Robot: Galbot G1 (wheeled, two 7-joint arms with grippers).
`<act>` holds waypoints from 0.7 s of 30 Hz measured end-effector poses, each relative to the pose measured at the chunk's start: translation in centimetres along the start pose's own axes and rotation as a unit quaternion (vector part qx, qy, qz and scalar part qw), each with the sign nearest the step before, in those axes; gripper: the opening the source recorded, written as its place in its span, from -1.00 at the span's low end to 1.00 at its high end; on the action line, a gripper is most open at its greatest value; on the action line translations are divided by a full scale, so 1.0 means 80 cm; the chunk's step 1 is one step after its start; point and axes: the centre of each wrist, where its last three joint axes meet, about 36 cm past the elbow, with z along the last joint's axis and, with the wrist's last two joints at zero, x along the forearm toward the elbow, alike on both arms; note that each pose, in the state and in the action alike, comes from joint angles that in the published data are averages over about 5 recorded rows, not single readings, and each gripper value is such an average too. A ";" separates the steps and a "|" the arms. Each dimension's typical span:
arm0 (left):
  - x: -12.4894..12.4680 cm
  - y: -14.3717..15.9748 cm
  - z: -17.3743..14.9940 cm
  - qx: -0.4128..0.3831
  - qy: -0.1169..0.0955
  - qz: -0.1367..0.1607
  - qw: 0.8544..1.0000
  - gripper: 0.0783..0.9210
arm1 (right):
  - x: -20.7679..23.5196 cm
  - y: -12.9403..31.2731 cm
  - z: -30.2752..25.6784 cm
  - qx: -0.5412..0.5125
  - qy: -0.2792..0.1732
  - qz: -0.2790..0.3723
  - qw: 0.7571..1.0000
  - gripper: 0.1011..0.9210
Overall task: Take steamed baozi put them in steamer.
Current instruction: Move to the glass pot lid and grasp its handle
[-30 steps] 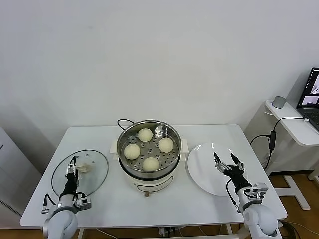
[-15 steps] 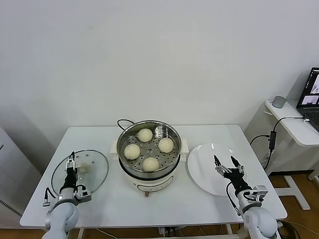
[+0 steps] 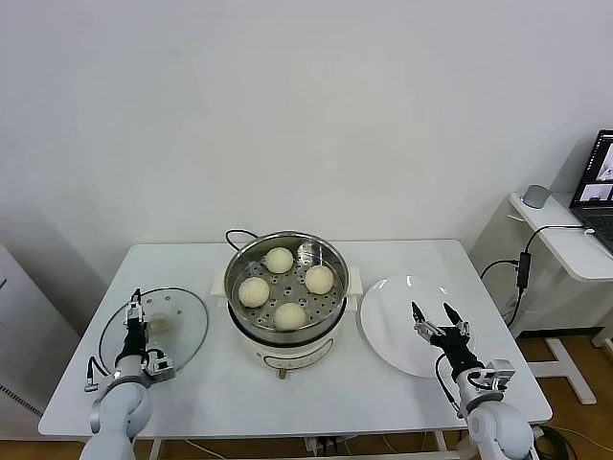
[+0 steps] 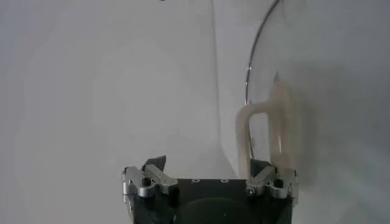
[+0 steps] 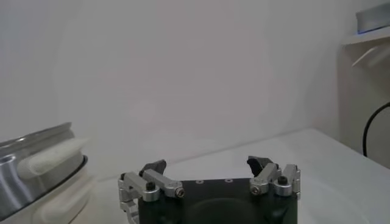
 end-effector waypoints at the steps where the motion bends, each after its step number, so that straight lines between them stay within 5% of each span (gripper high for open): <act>1: 0.000 -0.002 0.000 0.001 0.000 0.001 1.000 0.46 | 0.000 0.000 0.000 0.000 0.000 0.000 1.000 0.76; 21: -0.015 -0.002 0.000 0.015 -0.003 0.001 1.000 -0.84 | 0.003 -0.001 0.004 0.002 -0.001 0.000 1.000 0.76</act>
